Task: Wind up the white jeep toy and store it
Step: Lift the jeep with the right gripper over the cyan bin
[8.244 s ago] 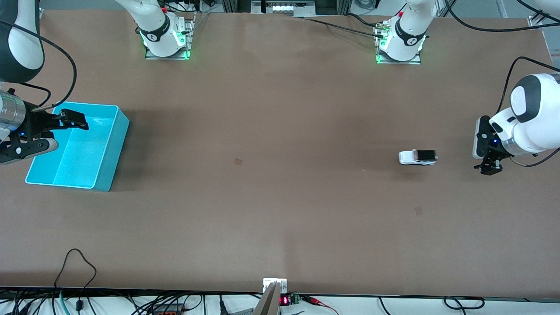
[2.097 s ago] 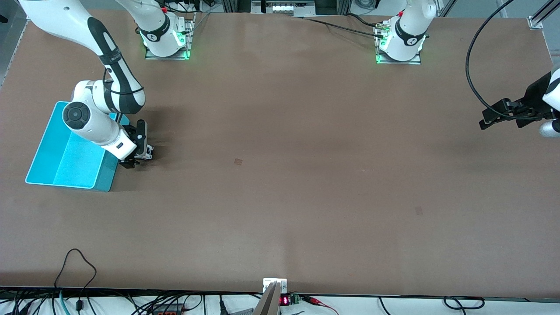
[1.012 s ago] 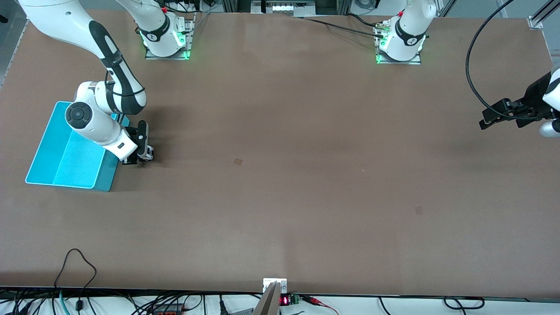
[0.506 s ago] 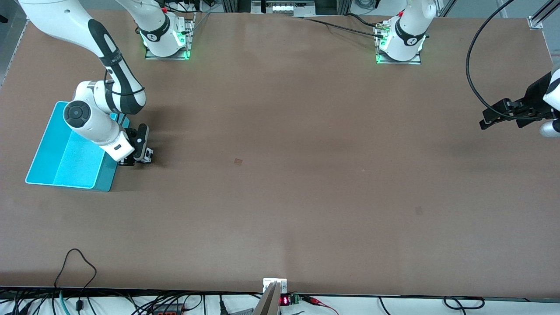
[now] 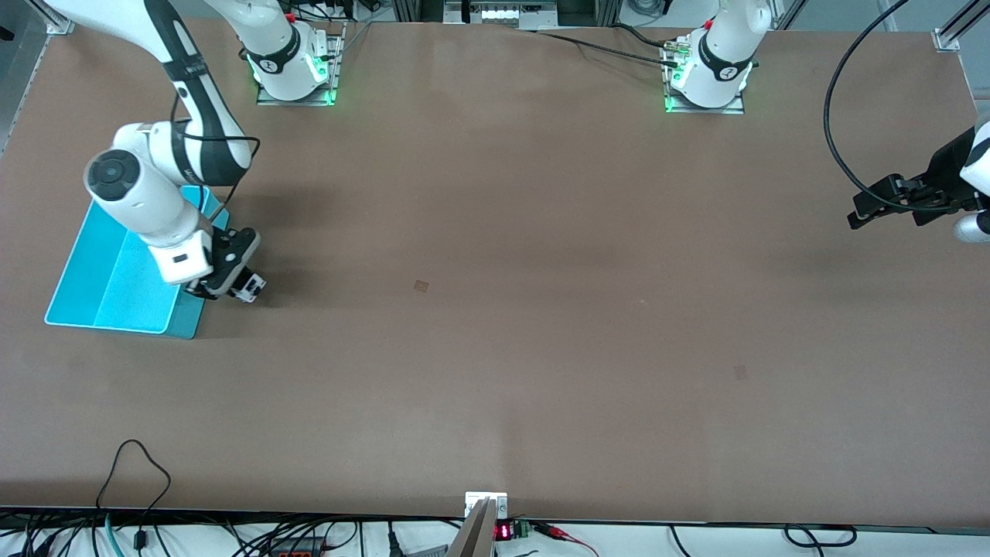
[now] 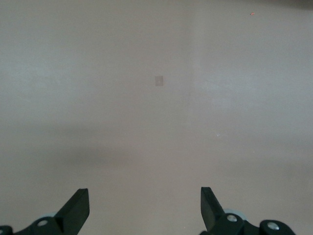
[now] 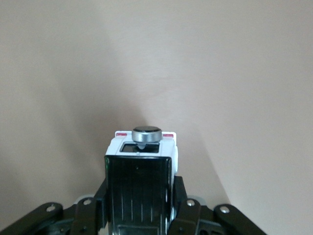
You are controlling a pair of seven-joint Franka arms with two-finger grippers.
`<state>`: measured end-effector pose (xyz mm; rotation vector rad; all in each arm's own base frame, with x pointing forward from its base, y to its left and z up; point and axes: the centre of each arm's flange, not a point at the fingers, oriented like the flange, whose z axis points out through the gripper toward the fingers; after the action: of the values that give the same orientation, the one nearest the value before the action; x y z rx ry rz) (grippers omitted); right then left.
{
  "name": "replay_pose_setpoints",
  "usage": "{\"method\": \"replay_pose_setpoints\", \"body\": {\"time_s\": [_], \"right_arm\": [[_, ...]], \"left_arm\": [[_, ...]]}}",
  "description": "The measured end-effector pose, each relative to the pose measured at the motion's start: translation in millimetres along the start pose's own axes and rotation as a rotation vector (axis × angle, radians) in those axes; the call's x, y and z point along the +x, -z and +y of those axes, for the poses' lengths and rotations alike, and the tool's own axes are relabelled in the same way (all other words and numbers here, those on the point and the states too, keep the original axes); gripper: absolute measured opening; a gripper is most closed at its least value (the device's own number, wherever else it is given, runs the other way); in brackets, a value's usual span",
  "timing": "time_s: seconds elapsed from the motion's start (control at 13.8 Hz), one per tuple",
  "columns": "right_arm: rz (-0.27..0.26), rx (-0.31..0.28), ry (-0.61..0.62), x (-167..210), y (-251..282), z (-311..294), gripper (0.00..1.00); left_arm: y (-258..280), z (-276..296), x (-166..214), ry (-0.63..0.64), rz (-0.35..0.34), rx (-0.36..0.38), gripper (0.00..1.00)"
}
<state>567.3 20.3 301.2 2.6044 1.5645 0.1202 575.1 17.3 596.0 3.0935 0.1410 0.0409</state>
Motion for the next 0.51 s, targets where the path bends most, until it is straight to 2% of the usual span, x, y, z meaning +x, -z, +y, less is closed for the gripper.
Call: {"method": "replay_pose_setpoints", "body": {"time_s": [0.29, 0.51], "right_arm": [[-0.047, 0.026, -0.371, -15.0, 50.1, 7.8, 0.52], [-0.086, 0.046, -0.546, -42.5, 69.5, 12.8, 0.52]], "left_arm": [[0.0, -0.2, 0.0, 0.000, 0.000, 0.000, 1.00], [0.0, -0.4, 0.0, 0.001, 0.000, 0.000, 1.00]]}}
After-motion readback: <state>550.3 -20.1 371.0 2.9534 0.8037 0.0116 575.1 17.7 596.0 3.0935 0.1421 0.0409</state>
